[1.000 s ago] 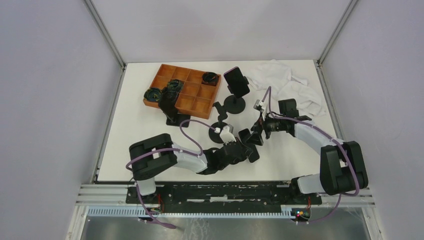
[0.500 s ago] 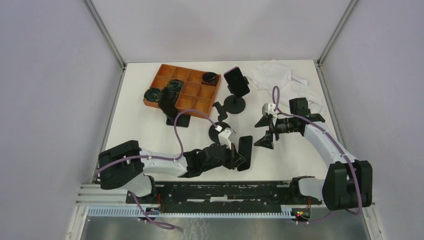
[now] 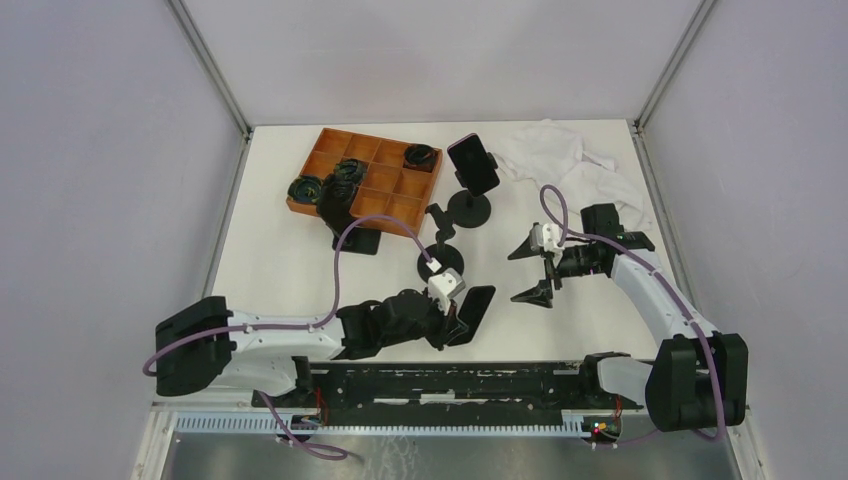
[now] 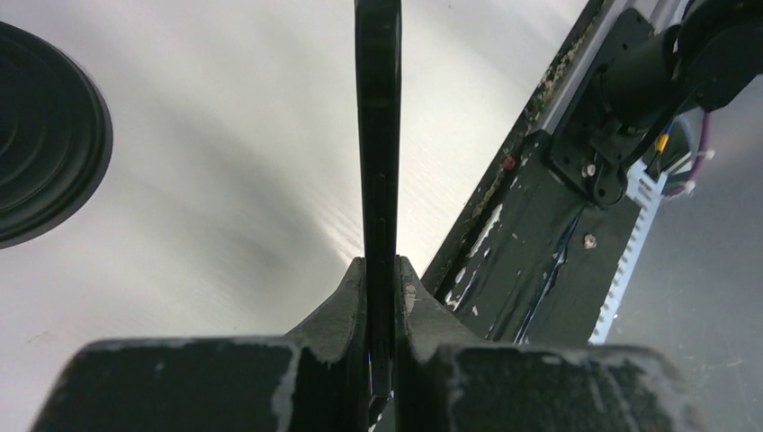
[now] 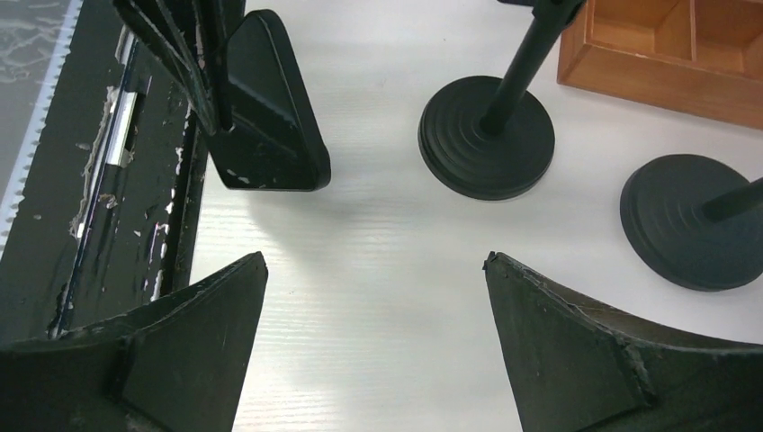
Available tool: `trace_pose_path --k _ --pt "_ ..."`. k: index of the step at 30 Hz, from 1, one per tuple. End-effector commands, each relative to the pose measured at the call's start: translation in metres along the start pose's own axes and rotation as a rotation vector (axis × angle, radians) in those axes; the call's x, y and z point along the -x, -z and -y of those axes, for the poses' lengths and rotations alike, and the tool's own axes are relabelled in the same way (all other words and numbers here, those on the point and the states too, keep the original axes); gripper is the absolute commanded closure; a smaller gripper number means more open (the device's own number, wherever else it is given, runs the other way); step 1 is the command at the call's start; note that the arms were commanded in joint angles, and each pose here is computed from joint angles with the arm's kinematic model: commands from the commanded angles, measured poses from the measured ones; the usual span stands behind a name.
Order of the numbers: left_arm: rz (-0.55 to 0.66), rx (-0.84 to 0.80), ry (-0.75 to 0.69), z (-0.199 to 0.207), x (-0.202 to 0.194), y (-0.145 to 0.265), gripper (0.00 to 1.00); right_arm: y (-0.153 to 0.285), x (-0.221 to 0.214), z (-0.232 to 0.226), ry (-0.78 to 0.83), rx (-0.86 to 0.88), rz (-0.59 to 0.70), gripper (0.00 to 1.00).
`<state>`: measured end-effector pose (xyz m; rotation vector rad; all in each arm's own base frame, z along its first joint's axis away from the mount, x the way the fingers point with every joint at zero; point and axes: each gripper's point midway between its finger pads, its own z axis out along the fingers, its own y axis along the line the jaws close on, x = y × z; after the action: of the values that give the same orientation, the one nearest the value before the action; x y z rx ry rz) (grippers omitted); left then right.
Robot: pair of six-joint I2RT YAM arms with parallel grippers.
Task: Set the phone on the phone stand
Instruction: Pick up the phone at the center of the board.
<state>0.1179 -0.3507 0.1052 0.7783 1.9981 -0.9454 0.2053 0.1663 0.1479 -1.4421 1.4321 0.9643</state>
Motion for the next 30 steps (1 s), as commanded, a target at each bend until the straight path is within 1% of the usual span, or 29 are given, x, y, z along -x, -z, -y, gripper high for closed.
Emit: trace_pose_path --k 1,6,11,18,21,24,27,30 --pt "0.043 -0.044 -0.126 0.008 0.02 0.009 0.98 0.001 0.009 -0.013 0.1 0.036 0.055 0.02" --pt "0.031 -0.04 -0.172 0.008 0.025 0.016 0.98 0.001 0.009 -0.019 0.142 0.051 0.067 0.02" --pt "0.012 -0.084 -0.241 0.015 0.027 0.022 0.98 0.0 0.005 -0.022 0.169 0.051 0.063 0.02" --pt "0.002 -0.143 -0.311 0.026 0.033 0.025 0.98 -0.007 0.003 -0.029 0.114 0.076 0.099 0.02" --pt "0.001 -0.151 -0.324 0.028 0.037 0.023 0.98 -0.014 0.002 -0.032 0.078 0.102 0.099 0.02" --pt "-0.001 -0.163 -0.333 0.03 0.04 0.025 0.98 -0.022 0.0 -0.039 0.086 0.146 0.086 0.02" --pt "0.022 -0.179 -0.344 0.034 0.049 0.034 0.98 -0.024 -0.001 -0.04 0.093 0.158 0.08 0.02" --pt "0.07 -0.173 -0.356 0.035 0.067 0.051 0.98 -0.024 0.001 -0.039 0.118 0.156 0.087 0.02"
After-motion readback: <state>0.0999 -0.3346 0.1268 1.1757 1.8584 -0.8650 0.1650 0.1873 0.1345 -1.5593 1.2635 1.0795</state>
